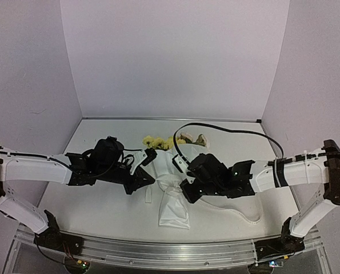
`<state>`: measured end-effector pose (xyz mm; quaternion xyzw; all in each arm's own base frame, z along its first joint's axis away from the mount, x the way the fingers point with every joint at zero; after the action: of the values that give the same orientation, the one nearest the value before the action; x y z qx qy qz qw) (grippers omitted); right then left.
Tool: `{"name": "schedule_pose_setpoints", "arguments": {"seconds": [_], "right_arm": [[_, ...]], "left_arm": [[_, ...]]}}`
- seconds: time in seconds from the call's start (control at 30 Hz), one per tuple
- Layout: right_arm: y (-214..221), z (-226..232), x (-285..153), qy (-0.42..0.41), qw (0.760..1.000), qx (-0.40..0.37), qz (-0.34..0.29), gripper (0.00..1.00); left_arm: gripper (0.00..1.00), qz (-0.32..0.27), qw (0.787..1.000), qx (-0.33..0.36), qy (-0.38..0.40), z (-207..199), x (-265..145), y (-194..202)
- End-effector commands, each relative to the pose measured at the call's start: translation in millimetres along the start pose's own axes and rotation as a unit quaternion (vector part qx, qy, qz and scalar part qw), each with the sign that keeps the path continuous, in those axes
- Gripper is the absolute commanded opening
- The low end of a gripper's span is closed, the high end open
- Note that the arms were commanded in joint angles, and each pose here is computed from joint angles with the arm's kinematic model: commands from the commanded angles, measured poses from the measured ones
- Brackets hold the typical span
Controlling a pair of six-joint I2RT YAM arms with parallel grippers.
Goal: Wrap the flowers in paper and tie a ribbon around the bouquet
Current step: Cross the half-tied ribbon over the folded bouquet.
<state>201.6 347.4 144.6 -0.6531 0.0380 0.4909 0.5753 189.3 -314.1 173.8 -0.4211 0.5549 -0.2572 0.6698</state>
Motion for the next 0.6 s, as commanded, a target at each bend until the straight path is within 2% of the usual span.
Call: {"name": "schedule_pose_setpoints", "arguments": {"seconds": [0.0,0.17,0.47,0.57], "right_arm": [[8,-16,-18,0.032,0.999,0.015,-0.007,0.01],[23,-23,-26,0.029,0.999,0.021,0.004,0.06],[41,-25,-33,0.008,0.999,0.029,0.022,0.21],[42,-30,-38,0.016,0.999,0.039,0.016,0.30]], "left_arm": [[0.01,-0.026,0.998,0.060,-0.004,2,21,-30],[0.01,-0.001,0.994,0.108,0.006,-6,46,-30],[0.02,0.013,0.985,0.174,0.015,-9,63,-36],[0.01,0.028,0.980,0.193,0.036,-18,67,-30]]}}
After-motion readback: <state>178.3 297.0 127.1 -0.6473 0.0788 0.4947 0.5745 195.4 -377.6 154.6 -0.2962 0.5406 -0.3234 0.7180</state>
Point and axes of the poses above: each gripper's point midway between its finger pads, its own x axis out along the fingers, its own z axis along the line the jaws close on, y = z × x, the point moved 4 cm from there along -x, back along the fingers, and after that the axes turned 11 degrees about x, right-handed, at the moved point
